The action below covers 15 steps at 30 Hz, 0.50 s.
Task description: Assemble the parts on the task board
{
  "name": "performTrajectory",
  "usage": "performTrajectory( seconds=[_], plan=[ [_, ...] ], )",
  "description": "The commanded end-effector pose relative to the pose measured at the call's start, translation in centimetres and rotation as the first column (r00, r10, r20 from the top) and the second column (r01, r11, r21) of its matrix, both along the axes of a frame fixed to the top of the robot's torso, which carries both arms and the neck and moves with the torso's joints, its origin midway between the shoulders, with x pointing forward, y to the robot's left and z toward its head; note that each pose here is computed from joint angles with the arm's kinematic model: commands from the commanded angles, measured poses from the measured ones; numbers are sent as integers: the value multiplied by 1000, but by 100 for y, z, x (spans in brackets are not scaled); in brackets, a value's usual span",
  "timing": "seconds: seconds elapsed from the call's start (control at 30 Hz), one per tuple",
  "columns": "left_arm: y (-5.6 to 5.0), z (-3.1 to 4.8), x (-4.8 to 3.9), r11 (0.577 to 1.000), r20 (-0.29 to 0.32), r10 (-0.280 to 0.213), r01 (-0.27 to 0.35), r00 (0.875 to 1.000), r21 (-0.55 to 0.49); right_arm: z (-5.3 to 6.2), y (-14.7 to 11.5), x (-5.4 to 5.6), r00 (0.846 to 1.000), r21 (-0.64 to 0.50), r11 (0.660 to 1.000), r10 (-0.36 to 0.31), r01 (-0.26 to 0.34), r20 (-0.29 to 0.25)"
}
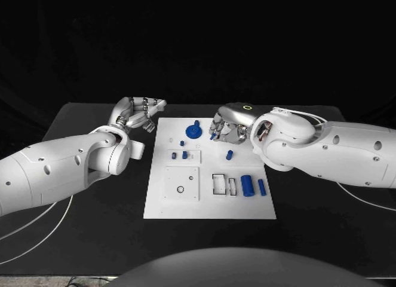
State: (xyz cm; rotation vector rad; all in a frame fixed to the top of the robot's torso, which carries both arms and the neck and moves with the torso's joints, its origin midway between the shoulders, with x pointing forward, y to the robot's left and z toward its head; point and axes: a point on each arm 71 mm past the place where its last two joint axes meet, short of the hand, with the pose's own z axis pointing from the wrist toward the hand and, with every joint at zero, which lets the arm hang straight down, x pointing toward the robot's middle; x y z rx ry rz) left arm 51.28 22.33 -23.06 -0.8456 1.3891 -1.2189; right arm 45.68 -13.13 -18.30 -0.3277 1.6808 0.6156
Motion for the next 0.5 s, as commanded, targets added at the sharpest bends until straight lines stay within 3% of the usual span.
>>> performTrajectory(
  seconds=[0.03, 0.3, 0.5],
  plan=[
    [-29, 3, 0, 1000, 0, -18, 18, 1000, -11, -7, 155, -79, 995, -57, 994, 94, -93, 32],
    [-33, 1, 5, 1000, -1, -19, 19, 1000, -11, -63, 404, -191, 980, -121, 976, 190, -182, 59],
    [-27, 0, 9, 1000, -1, -18, 18, 1000, -10, -125, 497, -252, 973, -156, 964, 225, -216, 46]
  ],
)
